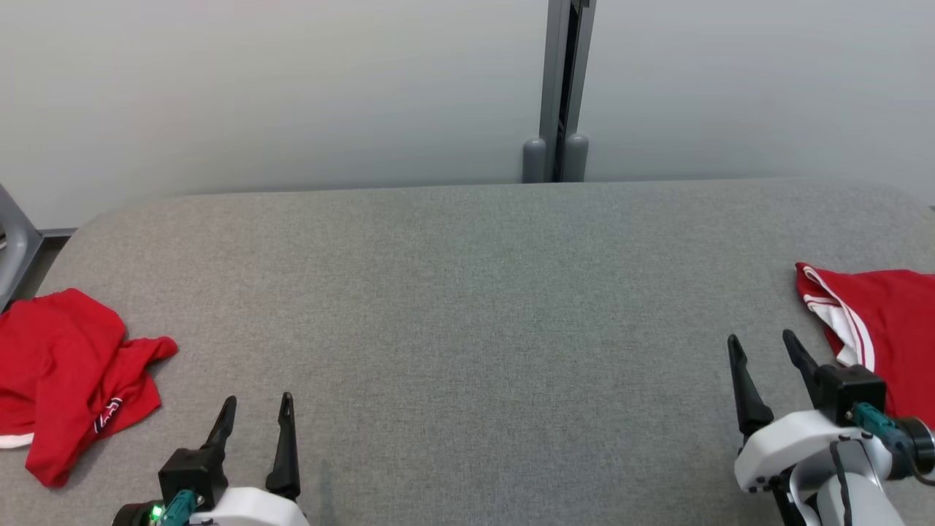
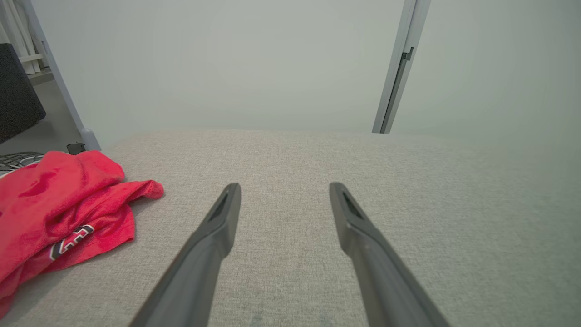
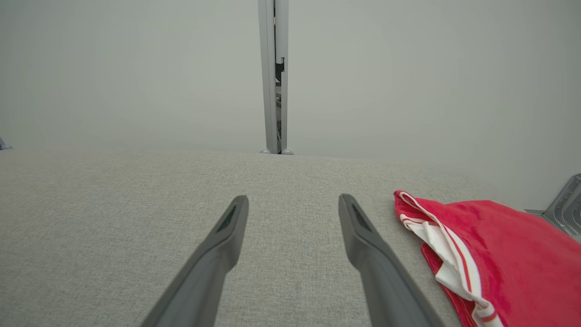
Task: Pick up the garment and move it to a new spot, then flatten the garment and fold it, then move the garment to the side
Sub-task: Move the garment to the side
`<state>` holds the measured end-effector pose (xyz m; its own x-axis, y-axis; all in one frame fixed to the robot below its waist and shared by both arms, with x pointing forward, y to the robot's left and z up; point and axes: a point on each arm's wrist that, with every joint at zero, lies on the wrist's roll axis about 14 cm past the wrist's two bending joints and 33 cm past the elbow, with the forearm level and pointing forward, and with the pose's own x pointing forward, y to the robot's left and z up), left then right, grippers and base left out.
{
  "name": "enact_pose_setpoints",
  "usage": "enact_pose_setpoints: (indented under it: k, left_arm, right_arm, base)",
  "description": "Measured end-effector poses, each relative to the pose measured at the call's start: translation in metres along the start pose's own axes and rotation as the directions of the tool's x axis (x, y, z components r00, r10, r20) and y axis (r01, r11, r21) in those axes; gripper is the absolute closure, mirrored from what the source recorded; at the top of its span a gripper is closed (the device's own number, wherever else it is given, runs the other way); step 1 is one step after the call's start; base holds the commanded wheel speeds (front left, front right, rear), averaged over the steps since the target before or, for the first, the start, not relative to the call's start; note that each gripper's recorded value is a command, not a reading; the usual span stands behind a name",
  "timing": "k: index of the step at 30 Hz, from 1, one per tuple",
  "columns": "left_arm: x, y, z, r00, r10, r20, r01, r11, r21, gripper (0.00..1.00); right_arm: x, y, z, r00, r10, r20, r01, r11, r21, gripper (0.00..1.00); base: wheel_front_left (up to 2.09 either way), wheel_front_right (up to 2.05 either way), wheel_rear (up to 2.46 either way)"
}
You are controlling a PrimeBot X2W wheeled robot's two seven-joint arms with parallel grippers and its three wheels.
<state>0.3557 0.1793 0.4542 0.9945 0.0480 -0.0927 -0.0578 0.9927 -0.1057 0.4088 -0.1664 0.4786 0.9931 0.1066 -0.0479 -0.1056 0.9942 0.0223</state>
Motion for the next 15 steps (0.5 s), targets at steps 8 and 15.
enact_pose_setpoints:
  k: [8, 15]
  left_arm:
    - [-0.009, 0.010, 0.000, 1.000, 0.029, 0.004, -0.029, 1.000, -0.007, 0.00]
    - [-0.011, 0.014, -0.002, 0.999, 0.044, -0.002, -0.044, 0.999, -0.008, 0.00]
  right_arm:
    - [-0.014, 0.006, -0.005, 1.000, 0.010, -0.006, -0.010, 1.000, 0.015, 0.00]
    - [-0.010, 0.016, -0.005, 0.999, 0.039, -0.006, -0.039, 0.999, 0.023, 0.00]
  base:
    - [0.00, 0.00, 0.00]
    - [0.00, 0.00, 0.00]
